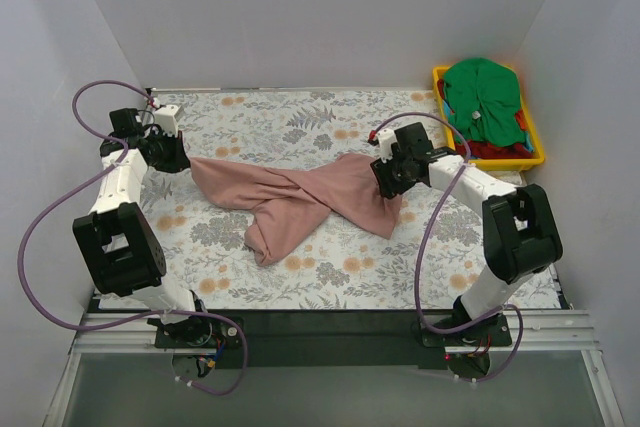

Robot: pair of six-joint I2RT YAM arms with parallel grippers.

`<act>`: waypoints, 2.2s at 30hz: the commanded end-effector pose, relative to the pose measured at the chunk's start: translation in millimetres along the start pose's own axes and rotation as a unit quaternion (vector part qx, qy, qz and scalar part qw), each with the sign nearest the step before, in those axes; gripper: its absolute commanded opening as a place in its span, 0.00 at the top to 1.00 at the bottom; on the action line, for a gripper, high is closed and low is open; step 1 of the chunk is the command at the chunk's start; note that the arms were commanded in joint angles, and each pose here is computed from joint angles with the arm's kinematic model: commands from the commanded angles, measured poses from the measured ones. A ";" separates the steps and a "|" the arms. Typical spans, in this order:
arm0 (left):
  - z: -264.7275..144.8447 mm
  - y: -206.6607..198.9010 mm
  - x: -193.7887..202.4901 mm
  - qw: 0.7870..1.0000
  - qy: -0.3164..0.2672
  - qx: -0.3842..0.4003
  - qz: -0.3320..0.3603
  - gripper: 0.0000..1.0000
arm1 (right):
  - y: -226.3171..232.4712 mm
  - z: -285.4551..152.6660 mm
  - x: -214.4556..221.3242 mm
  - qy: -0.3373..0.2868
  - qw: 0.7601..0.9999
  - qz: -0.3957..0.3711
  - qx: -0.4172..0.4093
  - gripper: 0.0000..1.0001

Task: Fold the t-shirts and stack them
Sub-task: Flatten the tshirt out

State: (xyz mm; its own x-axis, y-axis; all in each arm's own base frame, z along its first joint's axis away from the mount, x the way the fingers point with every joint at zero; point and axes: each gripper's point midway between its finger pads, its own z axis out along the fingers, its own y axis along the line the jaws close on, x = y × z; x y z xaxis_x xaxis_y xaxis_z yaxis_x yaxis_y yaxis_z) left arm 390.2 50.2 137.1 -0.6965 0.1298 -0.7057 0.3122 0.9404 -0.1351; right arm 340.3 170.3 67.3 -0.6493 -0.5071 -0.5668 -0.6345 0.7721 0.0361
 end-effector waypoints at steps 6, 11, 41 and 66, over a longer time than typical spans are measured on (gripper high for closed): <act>-6.2 3.4 -14.8 1.000 -0.019 -0.007 0.015 1.00 | 1.3 8.4 -10.6 0.005 0.999 0.047 -0.024 0.53; -7.0 4.3 -16.5 1.000 -0.021 -0.009 0.018 1.00 | -9.6 -1.0 -19.0 -0.006 0.999 0.052 -0.013 0.83; 0.7 21.8 -34.0 0.999 -0.028 -0.029 0.008 1.00 | -91.0 -6.6 -45.1 -0.076 0.993 0.073 0.052 0.99; 9.7 9.1 -32.4 1.000 -0.024 -0.008 0.004 1.00 | 20.7 -56.3 -2.7 -0.010 0.984 -0.161 -0.073 0.59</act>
State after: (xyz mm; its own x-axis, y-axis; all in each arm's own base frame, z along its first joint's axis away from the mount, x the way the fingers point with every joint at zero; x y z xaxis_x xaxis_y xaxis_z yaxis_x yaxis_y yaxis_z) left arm 413.0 52.2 132.7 -0.7030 0.1130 -0.7022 0.2939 0.9452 -0.1421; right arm 362.3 146.8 147.2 -0.4708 -0.5572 -0.6840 -0.7430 0.6684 -0.0330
